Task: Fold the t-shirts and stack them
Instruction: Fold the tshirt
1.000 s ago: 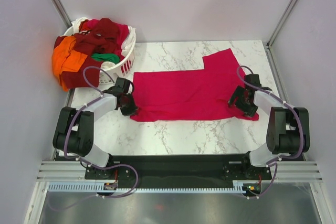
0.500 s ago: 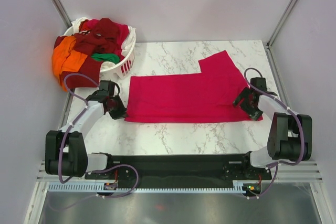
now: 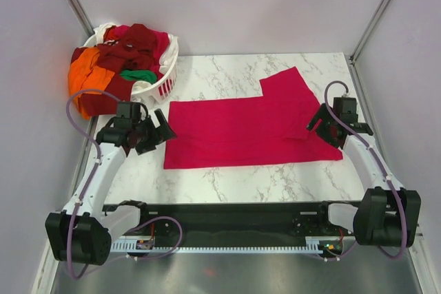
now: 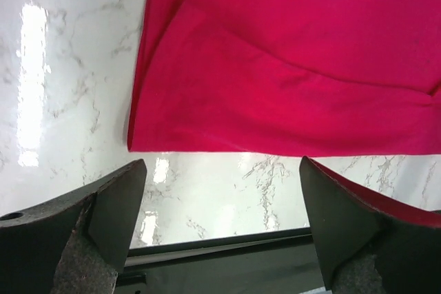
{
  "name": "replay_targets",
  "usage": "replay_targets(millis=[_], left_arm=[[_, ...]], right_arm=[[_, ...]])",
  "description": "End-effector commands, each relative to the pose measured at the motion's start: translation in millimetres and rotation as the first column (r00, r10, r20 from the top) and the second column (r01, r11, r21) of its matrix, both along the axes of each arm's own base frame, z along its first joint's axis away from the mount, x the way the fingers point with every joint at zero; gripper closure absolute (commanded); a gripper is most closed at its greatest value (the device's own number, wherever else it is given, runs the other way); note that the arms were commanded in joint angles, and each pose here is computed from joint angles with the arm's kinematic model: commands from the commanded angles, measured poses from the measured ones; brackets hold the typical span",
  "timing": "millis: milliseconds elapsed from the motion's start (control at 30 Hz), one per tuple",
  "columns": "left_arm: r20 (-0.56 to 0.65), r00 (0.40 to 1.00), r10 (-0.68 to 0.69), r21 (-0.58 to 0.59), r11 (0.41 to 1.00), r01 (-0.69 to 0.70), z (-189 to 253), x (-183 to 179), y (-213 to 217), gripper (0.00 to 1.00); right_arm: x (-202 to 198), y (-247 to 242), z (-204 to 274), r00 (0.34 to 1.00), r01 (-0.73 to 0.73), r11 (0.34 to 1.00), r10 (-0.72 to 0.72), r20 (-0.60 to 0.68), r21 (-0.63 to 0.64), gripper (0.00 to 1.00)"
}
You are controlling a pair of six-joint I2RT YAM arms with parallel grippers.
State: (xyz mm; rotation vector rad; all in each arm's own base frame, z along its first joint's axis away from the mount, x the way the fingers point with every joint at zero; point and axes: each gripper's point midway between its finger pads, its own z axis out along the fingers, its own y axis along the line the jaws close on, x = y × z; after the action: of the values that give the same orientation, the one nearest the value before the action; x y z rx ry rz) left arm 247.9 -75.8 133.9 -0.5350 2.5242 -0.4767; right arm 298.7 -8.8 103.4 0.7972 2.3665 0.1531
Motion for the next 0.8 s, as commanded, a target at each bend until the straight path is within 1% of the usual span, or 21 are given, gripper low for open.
replay_targets(millis=[0,33,67,100,133,167,233,267,467,600,767], left_arm=[[0.097,0.984,-0.150,0.070,0.987,0.144,29,5,0,0.00],[0.099,0.981,-0.166,0.095,0.983,0.157,27,3,3,0.00],[0.100,0.981,-0.169,0.124,0.980,0.156,25,2,7,0.00],[0.107,0.980,-0.168,0.123,0.980,0.154,26,2,7,0.00],[0.140,0.969,-0.204,0.090,0.977,0.193,33,-1,-1,0.00],[0.177,0.961,-0.213,0.083,0.976,0.201,37,2,-4,0.00],[0.202,0.955,-0.216,0.083,0.976,0.203,40,1,-5,0.00],[0.208,0.954,-0.215,0.085,0.976,0.202,41,1,-5,0.00],[0.226,0.953,-0.200,0.099,0.978,0.182,44,1,-1,0.00],[0.225,0.955,-0.193,0.102,0.979,0.174,43,1,0,0.00],[0.223,0.956,-0.190,0.104,0.980,0.170,42,2,0,0.00]], right_arm=[[13,26,-4,0.998,-0.066,0.995,0.065,0.018,0.073,0.18],[14,32,-8,0.997,-0.082,0.992,0.082,0.008,0.095,0.25],[18,36,-10,0.996,-0.089,0.990,0.089,0.009,0.106,0.29],[19,38,-18,0.995,-0.092,0.989,0.094,-0.016,0.115,0.32],[22,39,-20,0.995,-0.094,0.989,0.096,-0.018,0.117,0.37],[26,41,-25,0.995,-0.090,0.989,0.094,-0.025,0.114,0.39],[30,40,-30,0.996,-0.082,0.991,0.086,-0.032,0.107,0.45],[31,37,-37,0.996,-0.073,0.992,0.079,-0.053,0.099,0.46],[36,31,-54,0.993,-0.074,0.995,0.079,-0.086,0.065,0.52],[40,26,-62,0.991,-0.074,0.997,0.078,-0.107,0.033,0.53],[48,25,-70,0.990,-0.080,0.996,0.083,-0.118,0.029,0.55]])
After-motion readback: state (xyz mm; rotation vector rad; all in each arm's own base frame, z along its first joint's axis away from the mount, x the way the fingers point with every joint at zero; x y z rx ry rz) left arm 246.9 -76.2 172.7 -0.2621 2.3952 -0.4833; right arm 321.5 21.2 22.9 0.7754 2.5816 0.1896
